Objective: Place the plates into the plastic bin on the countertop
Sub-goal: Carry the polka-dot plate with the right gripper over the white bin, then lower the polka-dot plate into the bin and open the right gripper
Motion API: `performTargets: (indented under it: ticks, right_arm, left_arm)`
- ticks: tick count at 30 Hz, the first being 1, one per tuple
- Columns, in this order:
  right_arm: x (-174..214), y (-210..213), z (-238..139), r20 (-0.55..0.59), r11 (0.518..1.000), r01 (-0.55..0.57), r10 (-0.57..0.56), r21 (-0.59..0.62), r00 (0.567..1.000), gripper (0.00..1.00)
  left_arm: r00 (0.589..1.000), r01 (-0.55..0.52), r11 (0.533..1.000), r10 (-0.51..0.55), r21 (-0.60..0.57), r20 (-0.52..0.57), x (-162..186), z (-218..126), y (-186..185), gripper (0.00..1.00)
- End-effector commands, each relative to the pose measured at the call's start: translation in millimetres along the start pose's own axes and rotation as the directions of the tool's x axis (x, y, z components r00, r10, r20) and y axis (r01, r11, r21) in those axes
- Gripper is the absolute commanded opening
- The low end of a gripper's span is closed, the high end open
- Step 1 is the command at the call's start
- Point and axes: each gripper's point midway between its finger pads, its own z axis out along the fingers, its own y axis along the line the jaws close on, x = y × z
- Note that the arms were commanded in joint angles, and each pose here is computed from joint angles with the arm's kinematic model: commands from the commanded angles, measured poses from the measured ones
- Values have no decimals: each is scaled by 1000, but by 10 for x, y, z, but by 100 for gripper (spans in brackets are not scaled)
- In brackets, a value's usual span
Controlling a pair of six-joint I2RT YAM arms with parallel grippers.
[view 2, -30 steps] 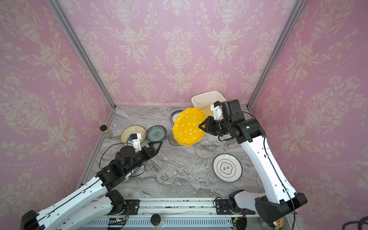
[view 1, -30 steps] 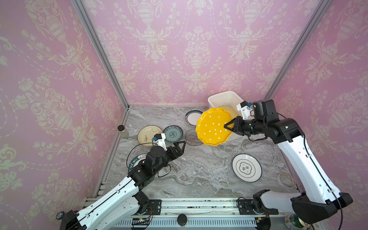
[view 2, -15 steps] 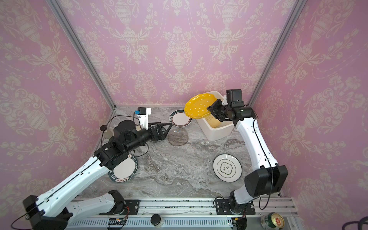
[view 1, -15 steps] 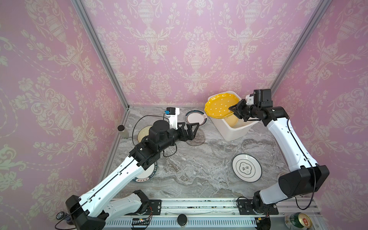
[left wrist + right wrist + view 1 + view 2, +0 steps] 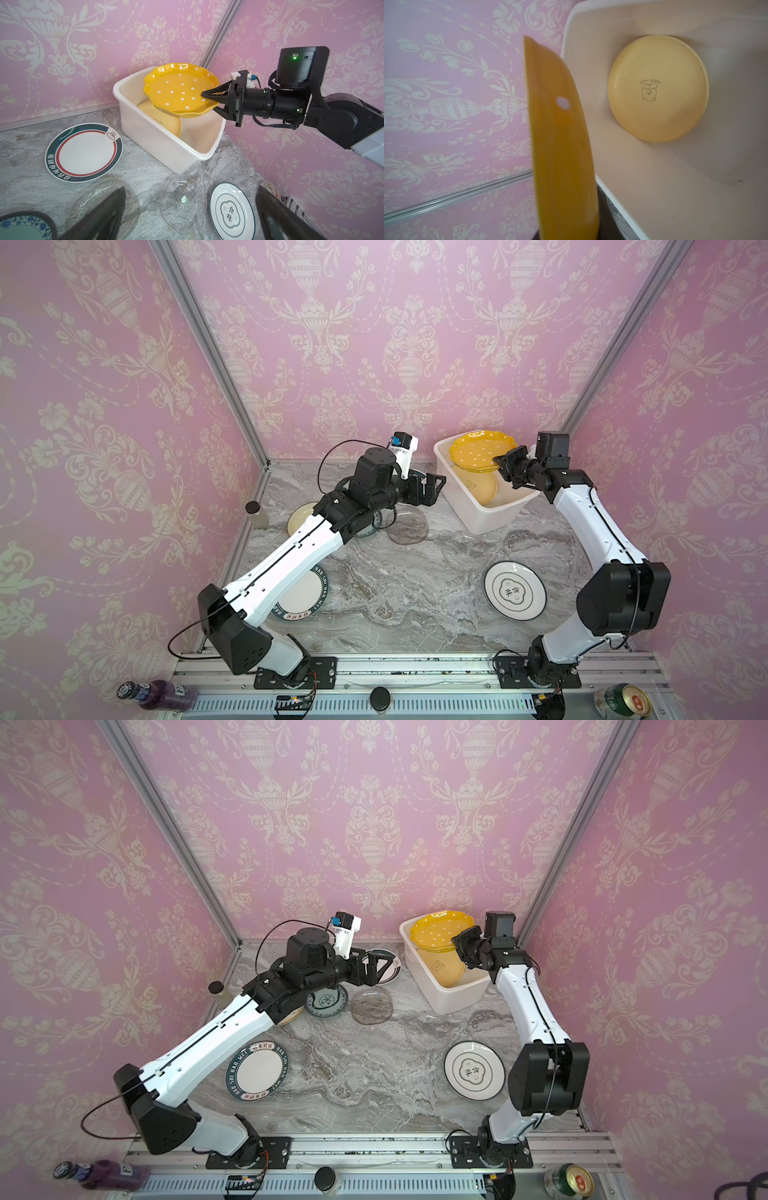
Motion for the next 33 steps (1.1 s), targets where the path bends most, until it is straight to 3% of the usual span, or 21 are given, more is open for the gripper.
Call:
performTargets:
  ticks: [1,18,33]
  right_arm:
    - [-163,391,-26,75,987,34,-23,-156,997,12]
    - [-378,-178,505,108,999,17,-20,32,994,10]
    - [-439,-506,960,112,998,-1,-6,65,994,12]
  left_arm:
    - [999,-32,999,33,21,-26,-38,-44,-54,99]
    - [997,-22,1000,22,5,-69,58,106,0,99]
    - [991,-2,1000,6,24,-131,230,331,32,99]
